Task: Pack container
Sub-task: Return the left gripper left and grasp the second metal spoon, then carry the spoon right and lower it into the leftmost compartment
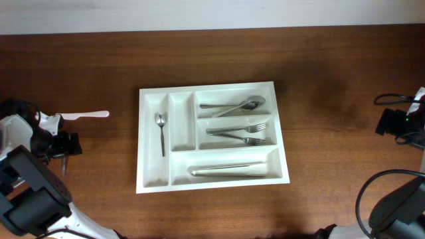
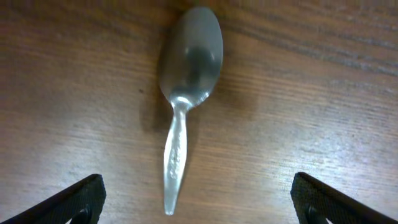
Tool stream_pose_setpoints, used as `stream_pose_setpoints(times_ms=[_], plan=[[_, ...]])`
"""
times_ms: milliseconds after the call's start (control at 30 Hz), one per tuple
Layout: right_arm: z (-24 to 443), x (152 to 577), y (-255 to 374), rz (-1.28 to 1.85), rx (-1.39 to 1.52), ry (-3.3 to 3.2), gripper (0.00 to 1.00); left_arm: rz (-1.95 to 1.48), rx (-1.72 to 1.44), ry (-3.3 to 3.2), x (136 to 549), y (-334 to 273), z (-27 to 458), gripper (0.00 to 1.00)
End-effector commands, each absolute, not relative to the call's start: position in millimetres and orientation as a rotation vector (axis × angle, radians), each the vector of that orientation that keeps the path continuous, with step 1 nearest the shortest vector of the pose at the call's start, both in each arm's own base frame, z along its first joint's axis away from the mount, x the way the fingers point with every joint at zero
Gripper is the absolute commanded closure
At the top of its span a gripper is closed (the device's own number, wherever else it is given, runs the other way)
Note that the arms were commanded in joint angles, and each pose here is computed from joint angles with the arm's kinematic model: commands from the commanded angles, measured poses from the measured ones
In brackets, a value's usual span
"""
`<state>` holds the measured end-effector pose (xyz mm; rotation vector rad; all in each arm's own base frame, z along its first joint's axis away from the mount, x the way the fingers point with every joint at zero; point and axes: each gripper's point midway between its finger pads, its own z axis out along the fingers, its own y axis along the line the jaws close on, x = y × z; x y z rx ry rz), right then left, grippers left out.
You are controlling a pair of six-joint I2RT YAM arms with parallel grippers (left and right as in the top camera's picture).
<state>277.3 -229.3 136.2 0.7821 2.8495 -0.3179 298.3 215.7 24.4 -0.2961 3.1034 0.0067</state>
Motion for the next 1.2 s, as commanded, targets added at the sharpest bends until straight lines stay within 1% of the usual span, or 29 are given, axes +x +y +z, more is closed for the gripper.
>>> stream_pose_setpoints(times_ms=[0, 300, 600, 833, 1167], plan=[[137.9, 276.4, -230.4, -0.319, 0.801, 2.836, 0.01, 0.011, -0.184, 3.067, 307.1, 218.9, 21.9, 0.02], [137.9, 276.4, -230.3, -0.319, 0.8, 2.836, 0.01, 0.053, -0.116, 3.033, 315.0, 224.7, 19.4, 0.02], [137.9, 276.3, -230.4, -0.319, 0.801, 2.836, 0.01, 0.082, -0.121, 3.072, 303.4, 224.1, 6.1, 0.02], [137.9, 276.3, -230.4, -0.319, 0.801, 2.836, 0.01, 0.089, -0.121, 3.063, 306.4, 226.1, 3.6, 0.03], [137.9, 276.3, -230.4, -0.319, 0.801, 2.836, 0.01, 0.046, -0.122, 3.1, 303.0, 223.0, -15.3, 0.03]])
